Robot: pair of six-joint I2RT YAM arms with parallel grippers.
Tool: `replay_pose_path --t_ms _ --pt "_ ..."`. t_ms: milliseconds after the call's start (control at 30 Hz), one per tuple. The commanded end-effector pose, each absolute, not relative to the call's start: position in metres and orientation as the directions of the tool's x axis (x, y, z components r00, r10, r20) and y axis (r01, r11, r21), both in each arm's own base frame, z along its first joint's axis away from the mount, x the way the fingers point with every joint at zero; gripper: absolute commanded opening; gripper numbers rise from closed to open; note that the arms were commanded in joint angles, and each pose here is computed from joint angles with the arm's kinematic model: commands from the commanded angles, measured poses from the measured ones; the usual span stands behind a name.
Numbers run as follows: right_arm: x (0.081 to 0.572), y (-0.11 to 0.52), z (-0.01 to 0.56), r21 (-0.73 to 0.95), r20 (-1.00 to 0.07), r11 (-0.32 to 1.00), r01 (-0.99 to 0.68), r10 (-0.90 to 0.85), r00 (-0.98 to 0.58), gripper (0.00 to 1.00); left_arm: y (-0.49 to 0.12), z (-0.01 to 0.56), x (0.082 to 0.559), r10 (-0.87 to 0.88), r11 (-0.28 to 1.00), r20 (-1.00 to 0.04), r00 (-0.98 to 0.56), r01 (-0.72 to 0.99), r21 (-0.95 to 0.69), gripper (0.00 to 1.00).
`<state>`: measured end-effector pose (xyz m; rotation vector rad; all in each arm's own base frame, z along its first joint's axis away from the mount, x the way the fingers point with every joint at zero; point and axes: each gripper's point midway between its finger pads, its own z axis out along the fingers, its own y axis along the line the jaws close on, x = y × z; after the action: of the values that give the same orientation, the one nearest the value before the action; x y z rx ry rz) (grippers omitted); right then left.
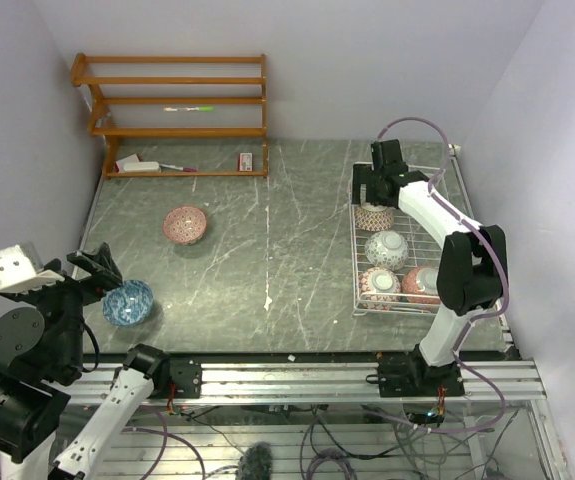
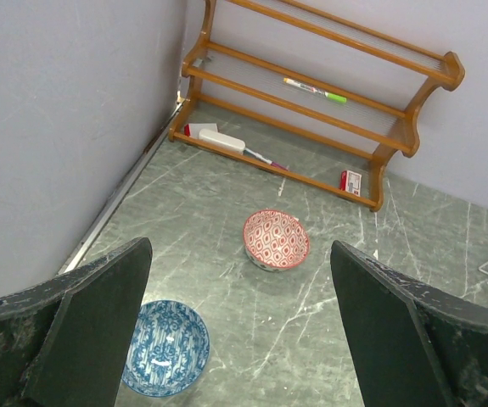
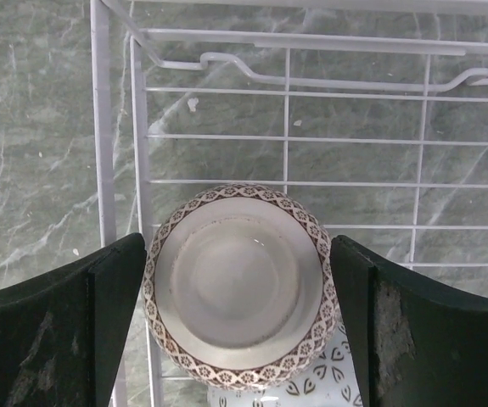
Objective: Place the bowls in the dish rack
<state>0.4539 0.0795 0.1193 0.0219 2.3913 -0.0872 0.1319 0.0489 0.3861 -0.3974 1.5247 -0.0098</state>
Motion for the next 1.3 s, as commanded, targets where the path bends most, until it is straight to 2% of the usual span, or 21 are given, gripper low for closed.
replay_pose_path --t_ms 0,100,267,400,567,900,1267 --pt "0.466 0.083 0.121 -0.049 -0.702 0.998 0.036 -0.009 -0.712 0.88 0.05 0.391 0.133 -0.247 0.936 -0.966 0.081 -0.238 -0.259 0.97" --pt "0.47 0.083 0.121 -0.044 -0.706 0.998 0.04 -0.003 -0.708 0.81 0.05 0.39 0.134 -0.246 0.936 -0.966 0.08 -0.239 -0.259 0.98" --pt "0.47 0.084 0.119 -0.037 -0.698 0.998 0.045 0.007 -0.716 0.46 0.05 0.39 0.135 -0.242 0.937 -0.967 0.077 -0.24 -0.253 0.97" --pt "0.469 0.082 0.124 -0.03 -0.705 0.998 0.059 0.02 -0.709 0.31 0.049 0.39 0.136 -0.242 0.938 -0.967 0.076 -0.238 -0.253 0.98" --pt "0.47 0.069 0.137 -0.035 -0.735 0.993 0.11 0.049 -0.676 0.27 0.049 0.39 0.136 -0.245 0.938 -0.967 0.077 -0.235 -0.256 0.98" --pt "0.471 0.034 0.171 0.016 -0.811 0.975 0.221 0.142 -0.567 0.25 0.049 0.39 0.136 -0.244 0.937 -0.967 0.076 -0.238 -0.255 0.98" --pt "0.463 -0.029 0.172 0.029 -0.839 0.922 0.386 0.233 -0.492 0.25 0.047 0.388 0.138 -0.248 0.939 -0.966 0.072 -0.229 -0.258 0.98"
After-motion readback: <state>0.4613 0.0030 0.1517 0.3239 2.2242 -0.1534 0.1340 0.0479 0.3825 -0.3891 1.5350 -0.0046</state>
